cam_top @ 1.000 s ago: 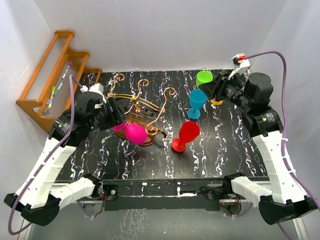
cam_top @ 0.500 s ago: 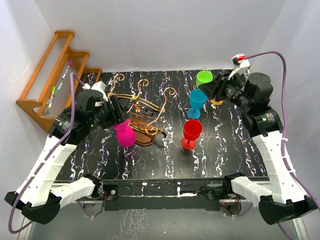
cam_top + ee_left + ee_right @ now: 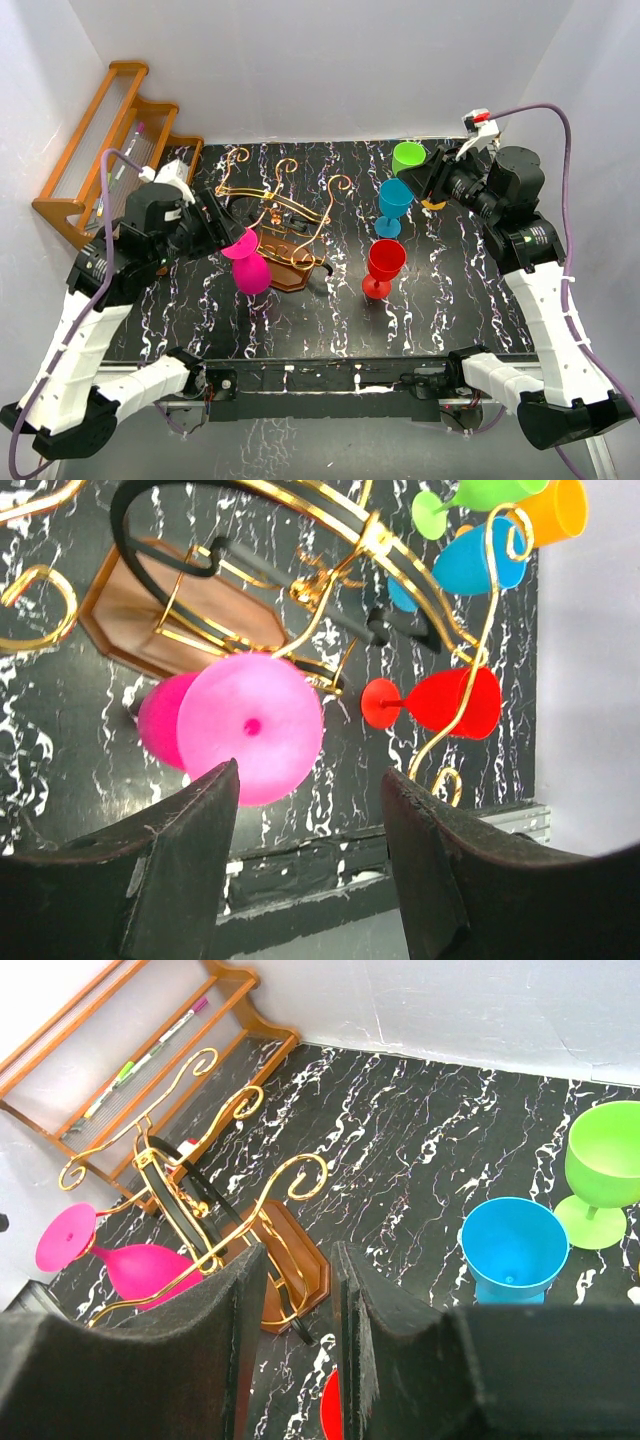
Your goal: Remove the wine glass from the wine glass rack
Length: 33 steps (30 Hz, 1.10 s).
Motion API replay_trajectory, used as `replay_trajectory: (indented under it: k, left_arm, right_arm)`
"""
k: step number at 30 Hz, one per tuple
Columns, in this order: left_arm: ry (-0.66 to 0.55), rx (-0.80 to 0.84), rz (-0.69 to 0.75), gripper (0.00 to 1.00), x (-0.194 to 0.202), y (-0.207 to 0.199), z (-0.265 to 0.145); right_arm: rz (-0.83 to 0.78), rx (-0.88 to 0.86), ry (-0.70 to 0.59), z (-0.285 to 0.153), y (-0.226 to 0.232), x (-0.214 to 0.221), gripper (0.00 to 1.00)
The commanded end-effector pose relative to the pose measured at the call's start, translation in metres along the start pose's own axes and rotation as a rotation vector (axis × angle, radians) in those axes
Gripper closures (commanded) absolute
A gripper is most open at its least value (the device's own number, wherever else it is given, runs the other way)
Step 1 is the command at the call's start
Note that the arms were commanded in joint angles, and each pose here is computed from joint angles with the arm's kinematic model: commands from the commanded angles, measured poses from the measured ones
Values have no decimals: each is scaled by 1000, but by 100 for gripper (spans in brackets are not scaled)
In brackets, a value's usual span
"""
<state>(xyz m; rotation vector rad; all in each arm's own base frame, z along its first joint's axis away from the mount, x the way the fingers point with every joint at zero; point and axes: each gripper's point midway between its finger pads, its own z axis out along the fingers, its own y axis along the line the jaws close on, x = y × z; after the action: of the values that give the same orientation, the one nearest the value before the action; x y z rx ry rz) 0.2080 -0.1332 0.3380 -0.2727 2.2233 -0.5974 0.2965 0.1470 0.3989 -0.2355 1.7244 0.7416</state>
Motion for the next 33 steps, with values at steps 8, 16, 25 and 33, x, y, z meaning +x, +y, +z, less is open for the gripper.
replay_trajectory:
  k: [8, 16, 25, 33]
  left_arm:
    - [44, -83, -116, 41, 48, 46, -18]
    - [-10, -101, -169, 35, 45, 52, -3]
    - [-103, -101, -214, 32, 26, 48, 11]
    - [-32, -104, -197, 32, 38, 44, 38]
  right_arm:
    - [-35, -27, -63, 2, 5, -16, 65]
    - [-35, -33, -60, 5, 5, -15, 66]
    - [-41, -25, -65, 5, 3, -16, 66]
    - [-47, -22, -71, 5, 3, -19, 65]
